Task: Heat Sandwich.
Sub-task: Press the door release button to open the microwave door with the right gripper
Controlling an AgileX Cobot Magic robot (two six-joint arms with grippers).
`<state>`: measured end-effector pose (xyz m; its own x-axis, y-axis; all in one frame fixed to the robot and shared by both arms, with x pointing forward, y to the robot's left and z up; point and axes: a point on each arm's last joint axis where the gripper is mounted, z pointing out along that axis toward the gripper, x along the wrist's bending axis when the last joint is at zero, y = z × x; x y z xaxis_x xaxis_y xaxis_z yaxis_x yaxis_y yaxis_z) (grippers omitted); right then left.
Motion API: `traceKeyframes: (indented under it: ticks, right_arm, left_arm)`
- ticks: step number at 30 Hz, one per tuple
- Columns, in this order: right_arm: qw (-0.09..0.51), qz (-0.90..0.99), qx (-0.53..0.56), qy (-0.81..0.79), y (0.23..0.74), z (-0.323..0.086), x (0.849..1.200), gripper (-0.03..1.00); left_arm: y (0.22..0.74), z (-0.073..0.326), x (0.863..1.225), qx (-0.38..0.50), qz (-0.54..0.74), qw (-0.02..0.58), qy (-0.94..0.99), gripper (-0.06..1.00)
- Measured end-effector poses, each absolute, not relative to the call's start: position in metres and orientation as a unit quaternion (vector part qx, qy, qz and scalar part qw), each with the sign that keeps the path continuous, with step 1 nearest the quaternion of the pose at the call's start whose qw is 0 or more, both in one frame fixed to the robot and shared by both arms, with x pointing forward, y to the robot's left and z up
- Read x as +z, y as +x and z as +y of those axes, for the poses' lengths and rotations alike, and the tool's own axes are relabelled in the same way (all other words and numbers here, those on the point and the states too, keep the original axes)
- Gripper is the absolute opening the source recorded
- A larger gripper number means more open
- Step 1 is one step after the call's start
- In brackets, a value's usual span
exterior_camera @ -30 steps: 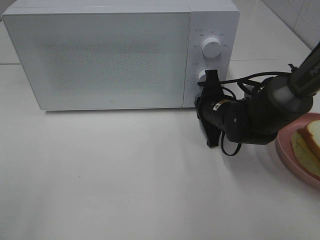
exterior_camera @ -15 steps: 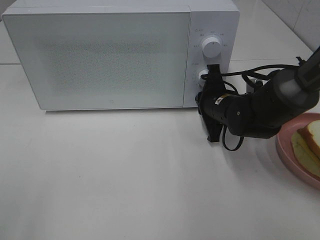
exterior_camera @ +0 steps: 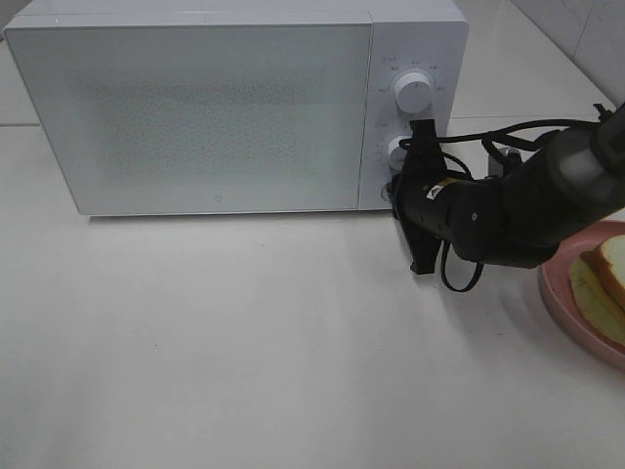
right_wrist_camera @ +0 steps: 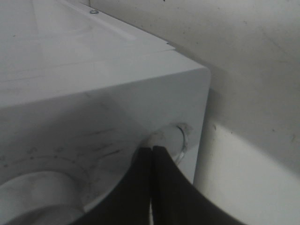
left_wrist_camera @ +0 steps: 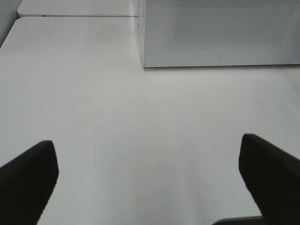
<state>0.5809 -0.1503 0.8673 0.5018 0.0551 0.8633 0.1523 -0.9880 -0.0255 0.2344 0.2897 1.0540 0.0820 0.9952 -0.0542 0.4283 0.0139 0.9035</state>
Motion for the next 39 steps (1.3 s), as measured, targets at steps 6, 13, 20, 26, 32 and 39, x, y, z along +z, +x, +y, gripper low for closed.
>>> traceKeyframes:
  ticks: [6, 13, 20, 26, 32, 39]
  right_arm:
    - [0.048, -0.06, -0.497, -0.864, 0.579, -0.151, 0.868, 0.01]
    - [0.048, -0.059, -0.495, -0.865, 0.579, -0.151, 0.868, 0.01]
    - [0.042, -0.043, -0.504, -0.861, 0.579, -0.154, 0.867, 0.01]
    - [0.036, -0.037, -0.511, -0.858, 0.583, -0.153, 0.862, 0.01]
    - [0.024, -0.038, -0.519, -0.853, 0.589, -0.15, 0.859, 0.01]
    - [0.019, -0.045, -0.516, -0.855, 0.596, -0.147, 0.859, 0.01]
  left_arm:
    - [0.234, 0.29, 1.054, 0.346, 0.582, 0.41, 0.611, 0.99]
    - [0.234, 0.29, 1.054, 0.346, 0.582, 0.41, 0.611, 0.99]
    - [0.234, 0.29, 1.054, 0.346, 0.582, 0.41, 0.611, 0.99]
    - [0.234, 0.29, 1.054, 0.346, 0.582, 0.41, 0.611, 0.99]
    - [0.234, 0.29, 1.054, 0.346, 0.582, 0.41, 0.611, 0.99]
    - [0.234, 0.29, 1.054, 0.346, 0.582, 0.41, 0.611, 0.99]
